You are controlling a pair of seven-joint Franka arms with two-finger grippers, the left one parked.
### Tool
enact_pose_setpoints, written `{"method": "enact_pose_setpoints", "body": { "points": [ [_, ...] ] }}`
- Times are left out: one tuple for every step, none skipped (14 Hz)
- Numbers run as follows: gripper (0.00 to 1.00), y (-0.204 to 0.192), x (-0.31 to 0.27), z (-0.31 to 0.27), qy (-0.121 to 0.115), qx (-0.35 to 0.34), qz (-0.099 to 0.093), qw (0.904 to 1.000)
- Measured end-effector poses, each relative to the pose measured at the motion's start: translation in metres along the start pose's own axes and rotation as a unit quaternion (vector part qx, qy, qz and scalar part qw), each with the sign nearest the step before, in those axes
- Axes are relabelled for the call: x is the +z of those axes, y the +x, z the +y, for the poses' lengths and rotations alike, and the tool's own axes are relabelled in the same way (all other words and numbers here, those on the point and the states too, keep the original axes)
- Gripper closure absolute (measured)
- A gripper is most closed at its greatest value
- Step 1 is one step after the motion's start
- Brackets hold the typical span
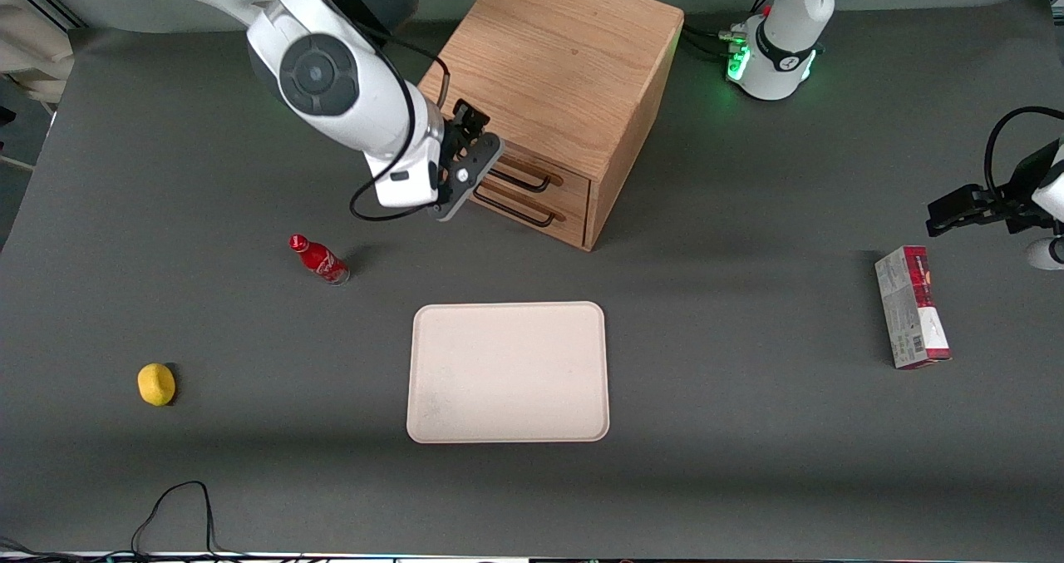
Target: Open upper drawer
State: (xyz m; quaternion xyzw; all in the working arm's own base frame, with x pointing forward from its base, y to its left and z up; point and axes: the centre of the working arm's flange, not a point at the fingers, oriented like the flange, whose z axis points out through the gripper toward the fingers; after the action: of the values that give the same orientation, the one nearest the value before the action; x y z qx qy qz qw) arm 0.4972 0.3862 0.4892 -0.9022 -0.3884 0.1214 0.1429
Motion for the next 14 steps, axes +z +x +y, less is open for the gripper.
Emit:
{"method": "enact_pose_setpoints", "body": {
  "points": [
    [0.0,0.003,0.007,0.004,0.006,-0.001,-0.004,1.0],
    [0.0,0.005,0.014,0.006,0.01,-0.002,-0.008,0.9999],
    [0.0,0.007,0.021,0.007,0.012,-0.004,-0.009,0.9999],
    [0.0,0.008,0.027,0.004,0.013,-0.007,-0.01,0.9998],
    [0.0,0.009,0.035,-0.001,0.014,-0.01,-0.011,0.9998],
    [0.0,0.01,0.042,-0.005,0.014,-0.014,-0.011,0.9997],
    [0.0,0.01,0.049,-0.008,0.014,-0.016,-0.013,0.9997],
    [0.0,0.01,0.055,-0.009,0.013,-0.017,-0.016,0.9996],
    [0.0,0.009,0.06,-0.008,0.011,-0.017,-0.017,0.9997],
    [0.0,0.009,0.064,-0.007,0.009,-0.017,-0.018,0.9997],
    [0.0,0.009,0.068,-0.006,0.007,-0.017,-0.019,0.9997],
    [0.0,0.008,0.072,-0.006,0.006,-0.017,-0.02,0.9996],
    [0.0,0.008,0.074,-0.005,0.001,-0.018,-0.021,0.9996],
    [0.0,0.008,0.075,-0.003,-0.005,-0.02,-0.021,0.9996]
  ]
}}
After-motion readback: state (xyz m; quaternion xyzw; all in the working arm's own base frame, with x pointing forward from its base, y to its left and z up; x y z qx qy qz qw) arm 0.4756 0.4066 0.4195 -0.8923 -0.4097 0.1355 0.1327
